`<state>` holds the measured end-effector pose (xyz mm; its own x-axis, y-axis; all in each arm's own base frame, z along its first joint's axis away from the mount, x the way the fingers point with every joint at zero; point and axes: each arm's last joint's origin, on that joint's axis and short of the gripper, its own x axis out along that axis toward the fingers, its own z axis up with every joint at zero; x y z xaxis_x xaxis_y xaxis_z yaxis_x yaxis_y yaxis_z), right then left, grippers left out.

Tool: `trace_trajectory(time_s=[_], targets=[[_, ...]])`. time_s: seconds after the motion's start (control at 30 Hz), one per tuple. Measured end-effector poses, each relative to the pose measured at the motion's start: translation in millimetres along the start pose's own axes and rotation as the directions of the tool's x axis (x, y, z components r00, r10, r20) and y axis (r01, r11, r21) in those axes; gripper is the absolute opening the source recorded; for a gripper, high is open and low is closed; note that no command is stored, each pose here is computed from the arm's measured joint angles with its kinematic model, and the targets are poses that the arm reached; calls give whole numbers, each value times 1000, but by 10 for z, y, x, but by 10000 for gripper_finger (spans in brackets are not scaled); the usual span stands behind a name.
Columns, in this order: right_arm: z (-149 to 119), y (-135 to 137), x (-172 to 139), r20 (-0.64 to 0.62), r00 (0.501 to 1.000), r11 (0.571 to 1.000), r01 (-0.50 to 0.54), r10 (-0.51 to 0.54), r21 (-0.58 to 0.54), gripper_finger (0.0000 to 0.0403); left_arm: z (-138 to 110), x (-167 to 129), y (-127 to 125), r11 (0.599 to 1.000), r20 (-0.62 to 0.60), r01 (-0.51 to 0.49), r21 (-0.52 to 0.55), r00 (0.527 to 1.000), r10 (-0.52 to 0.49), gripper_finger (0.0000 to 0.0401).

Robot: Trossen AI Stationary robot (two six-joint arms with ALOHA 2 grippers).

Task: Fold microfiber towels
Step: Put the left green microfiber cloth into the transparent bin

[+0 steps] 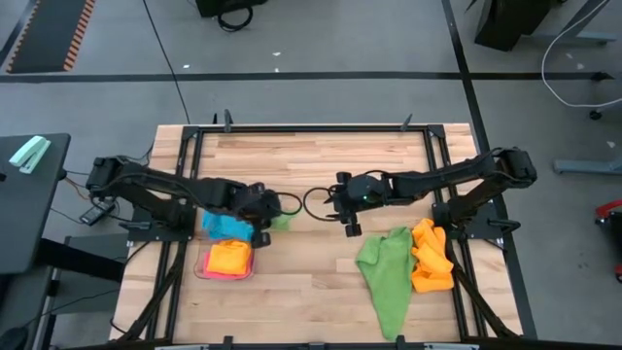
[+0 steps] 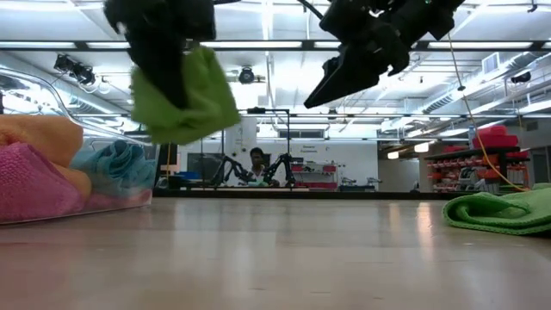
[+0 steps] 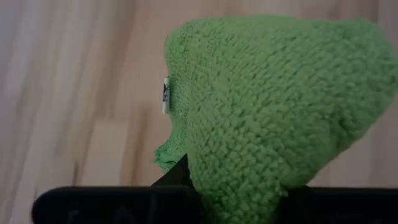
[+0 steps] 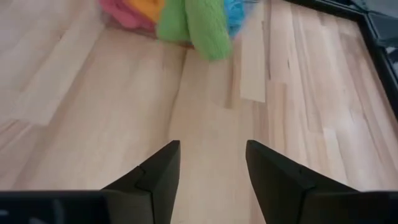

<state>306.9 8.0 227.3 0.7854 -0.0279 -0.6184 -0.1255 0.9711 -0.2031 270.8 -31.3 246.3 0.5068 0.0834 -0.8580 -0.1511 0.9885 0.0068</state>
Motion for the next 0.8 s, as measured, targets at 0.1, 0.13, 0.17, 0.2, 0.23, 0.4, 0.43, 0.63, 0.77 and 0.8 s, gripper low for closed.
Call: trace_trajectory(time_s=[0.1, 0.13, 0.17, 0.2, 0.23, 0.4, 0.43, 0.63, 0.77, 0.8], targets=[[-13, -13, 1, -12, 1000, 1000, 3, -3, 12, 190, 22, -207, 2, 999, -140, 52, -9, 989, -52, 50], [-13, -14, 1, -12, 1000, 1000, 4, -3, 13, 190, 22, -273, 2, 997, -185, 78, -11, 979, -79, 55], [-15, -12, 1, -14, 1000, 1000, 3, -2, 13, 190, 12, -326, 2, 995, -229, 104, -13, 968, -104, 58], [-18, -10, 1, -17, 1000, 1000, 2, -2, 13, 190, -2, -374, 0, 990, -273, 137, -17, 952, -136, 60], [-25, -8, 3, -19, 1000, 1000, 1, -1, 14, 190, -26, -412, -4, 985, -319, 173, -28, 932, -173, 61], [-129, 15, 34, -38, 999, 1000, 0, 1, 15, 190, -146, -493, -50, 914, -475, 341, -222, 780, -407, 48], [-146, 18, 40, -36, 999, 1000, 3, -3, 11, 190, -140, -497, -65, 894, -470, 358, -268, 761, -446, 45], [-173, 40, 58, -6, 1000, 1000, 13, -13, 4, 190, -167, -525, -181, 861, -486, 354, -365, 717, -501, 48], [-184, 61, 62, -10, 1000, 1000, 7, -7, -2, 190, -179, -511, -233, 858, -481, 349, -378, 717, -504, 54], [-179, 62, 62, -5, 1000, 1000, 7, -7, -4, 190, -194, -481, -243, 856, -478, 342, -387, 720, -504, 51]])
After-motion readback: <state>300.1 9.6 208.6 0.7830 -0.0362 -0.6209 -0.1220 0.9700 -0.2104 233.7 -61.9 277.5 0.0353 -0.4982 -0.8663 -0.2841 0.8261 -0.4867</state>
